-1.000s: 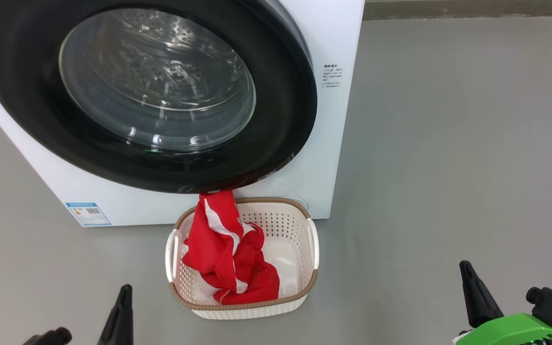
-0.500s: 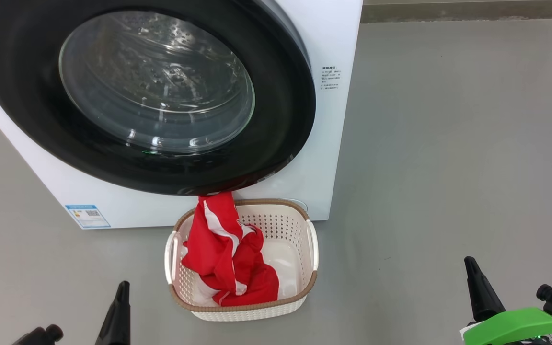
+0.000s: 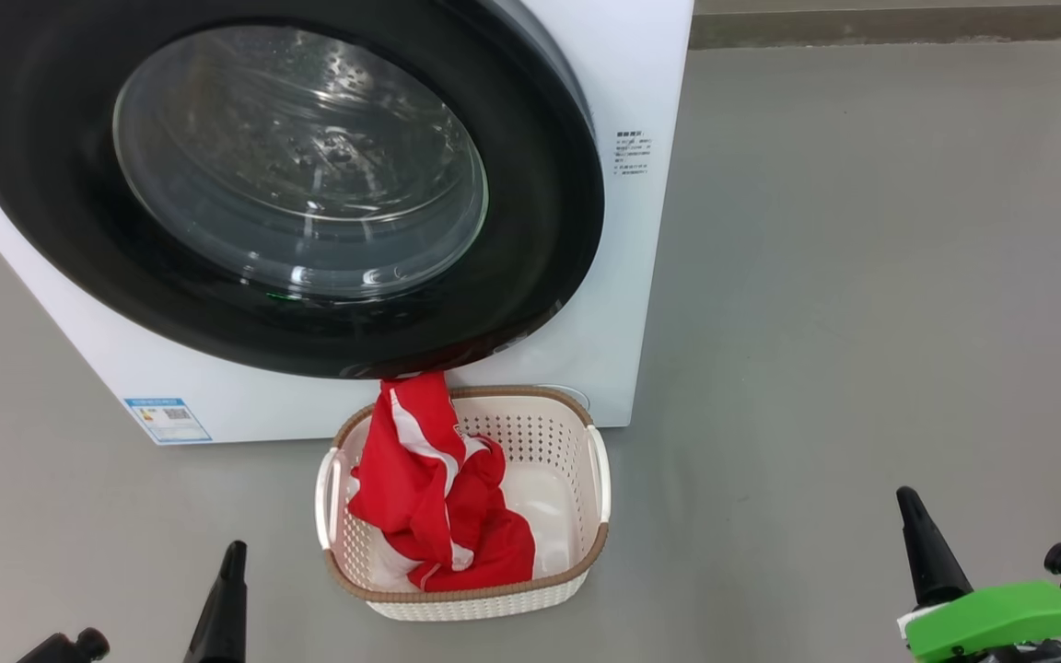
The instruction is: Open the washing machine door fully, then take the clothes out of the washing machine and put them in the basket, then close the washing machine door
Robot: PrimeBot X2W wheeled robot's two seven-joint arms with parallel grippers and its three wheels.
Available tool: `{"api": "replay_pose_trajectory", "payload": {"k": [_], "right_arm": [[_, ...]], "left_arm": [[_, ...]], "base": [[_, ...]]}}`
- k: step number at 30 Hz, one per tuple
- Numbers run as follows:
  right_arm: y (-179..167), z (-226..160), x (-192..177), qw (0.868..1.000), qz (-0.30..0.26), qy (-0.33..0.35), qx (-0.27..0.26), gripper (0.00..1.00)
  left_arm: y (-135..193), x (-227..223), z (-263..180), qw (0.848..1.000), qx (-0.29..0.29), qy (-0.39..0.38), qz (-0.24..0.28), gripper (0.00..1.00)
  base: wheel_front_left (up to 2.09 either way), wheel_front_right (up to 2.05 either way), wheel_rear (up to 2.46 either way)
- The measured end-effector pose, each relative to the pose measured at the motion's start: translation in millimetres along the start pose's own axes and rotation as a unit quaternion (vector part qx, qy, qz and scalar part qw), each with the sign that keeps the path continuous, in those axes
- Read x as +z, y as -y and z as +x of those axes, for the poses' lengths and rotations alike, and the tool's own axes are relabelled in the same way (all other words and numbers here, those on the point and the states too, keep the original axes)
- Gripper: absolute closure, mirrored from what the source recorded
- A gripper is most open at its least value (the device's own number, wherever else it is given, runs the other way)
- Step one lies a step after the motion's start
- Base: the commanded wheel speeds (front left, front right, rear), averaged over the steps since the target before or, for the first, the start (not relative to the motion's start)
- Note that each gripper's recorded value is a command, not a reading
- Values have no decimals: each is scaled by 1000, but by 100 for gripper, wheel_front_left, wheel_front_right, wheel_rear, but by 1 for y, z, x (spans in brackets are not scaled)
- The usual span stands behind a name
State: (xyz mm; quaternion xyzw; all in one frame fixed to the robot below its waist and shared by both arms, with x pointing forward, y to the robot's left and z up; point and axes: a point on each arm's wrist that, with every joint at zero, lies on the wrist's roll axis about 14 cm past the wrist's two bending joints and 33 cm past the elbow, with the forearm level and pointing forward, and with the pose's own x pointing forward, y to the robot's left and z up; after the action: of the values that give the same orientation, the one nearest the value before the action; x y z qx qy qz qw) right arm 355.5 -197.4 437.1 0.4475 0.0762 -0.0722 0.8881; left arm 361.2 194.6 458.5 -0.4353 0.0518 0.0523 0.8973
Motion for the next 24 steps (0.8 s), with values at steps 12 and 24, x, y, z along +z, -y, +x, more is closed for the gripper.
{"api": "replay_pose_trajectory", "payload": {"k": [12,24], "right_arm": [[-7,4,5,998,62,2,8,100],[-8,3,8,992,125,0,11,100]], "left_arm": [[2,0,2,998,0,-5,-65,100],[7,2,5,992,-8,-10,-129,100]], "base": [[0,0,0],[0,0,0]]}}
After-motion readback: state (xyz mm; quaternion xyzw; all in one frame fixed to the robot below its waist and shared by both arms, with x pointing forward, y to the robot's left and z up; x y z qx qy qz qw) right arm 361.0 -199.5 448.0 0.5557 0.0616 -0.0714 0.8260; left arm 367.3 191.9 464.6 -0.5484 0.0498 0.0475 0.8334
